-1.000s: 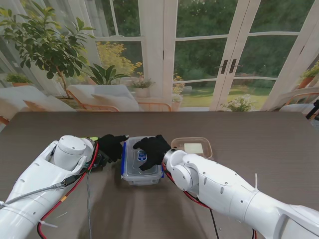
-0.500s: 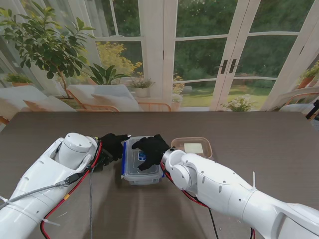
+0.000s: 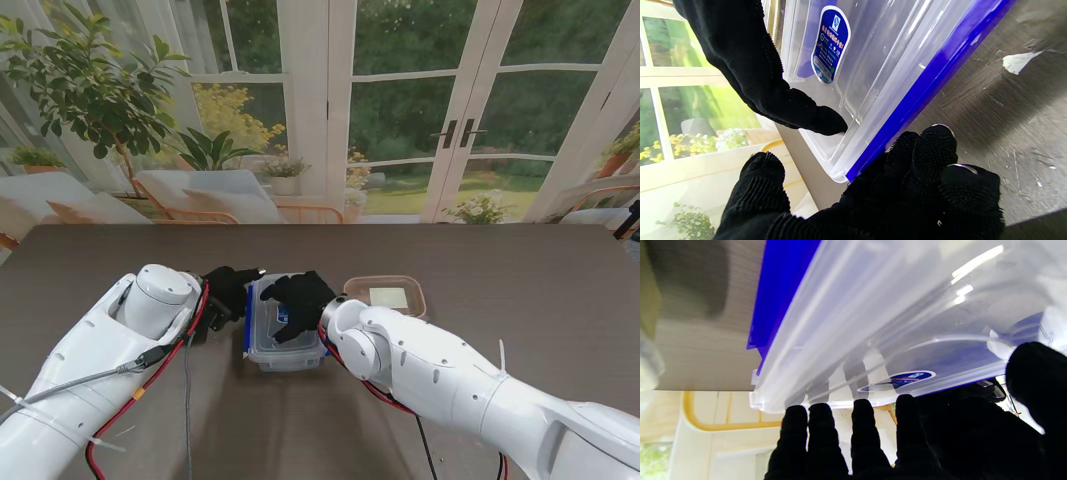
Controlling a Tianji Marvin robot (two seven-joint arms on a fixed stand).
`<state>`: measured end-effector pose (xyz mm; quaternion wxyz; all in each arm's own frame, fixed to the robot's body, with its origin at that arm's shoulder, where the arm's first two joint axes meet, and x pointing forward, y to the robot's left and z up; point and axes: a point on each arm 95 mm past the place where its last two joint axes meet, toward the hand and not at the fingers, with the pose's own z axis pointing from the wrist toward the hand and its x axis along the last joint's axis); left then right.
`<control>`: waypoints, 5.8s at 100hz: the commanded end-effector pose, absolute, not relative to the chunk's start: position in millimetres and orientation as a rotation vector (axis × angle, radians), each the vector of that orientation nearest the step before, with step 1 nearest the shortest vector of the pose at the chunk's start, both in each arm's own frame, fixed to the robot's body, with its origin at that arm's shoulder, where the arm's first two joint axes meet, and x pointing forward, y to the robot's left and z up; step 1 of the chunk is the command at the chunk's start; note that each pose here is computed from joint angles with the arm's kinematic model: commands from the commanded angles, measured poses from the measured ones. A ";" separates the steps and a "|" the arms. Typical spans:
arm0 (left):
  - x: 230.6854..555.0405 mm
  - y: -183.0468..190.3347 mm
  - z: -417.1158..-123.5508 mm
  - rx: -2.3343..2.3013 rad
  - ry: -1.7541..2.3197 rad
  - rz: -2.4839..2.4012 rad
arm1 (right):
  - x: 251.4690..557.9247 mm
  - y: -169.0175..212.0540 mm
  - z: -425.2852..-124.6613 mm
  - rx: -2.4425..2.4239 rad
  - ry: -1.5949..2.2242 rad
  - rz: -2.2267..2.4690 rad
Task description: Pair container bodies with their lids
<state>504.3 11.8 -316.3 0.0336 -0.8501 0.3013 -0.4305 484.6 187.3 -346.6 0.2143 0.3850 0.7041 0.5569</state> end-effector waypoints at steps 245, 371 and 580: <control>449.2 -3.6 -294.0 -2.096 1.349 -1.294 | 441.2 113.8 -321.4 1.317 1.864 1.326; 442.8 13.6 -293.8 -2.078 1.318 -1.309 | 403.1 178.8 -350.3 1.335 1.997 1.513; 454.0 4.1 -310.2 -1.152 1.973 -1.107 | 467.7 133.9 -350.6 1.951 1.583 1.486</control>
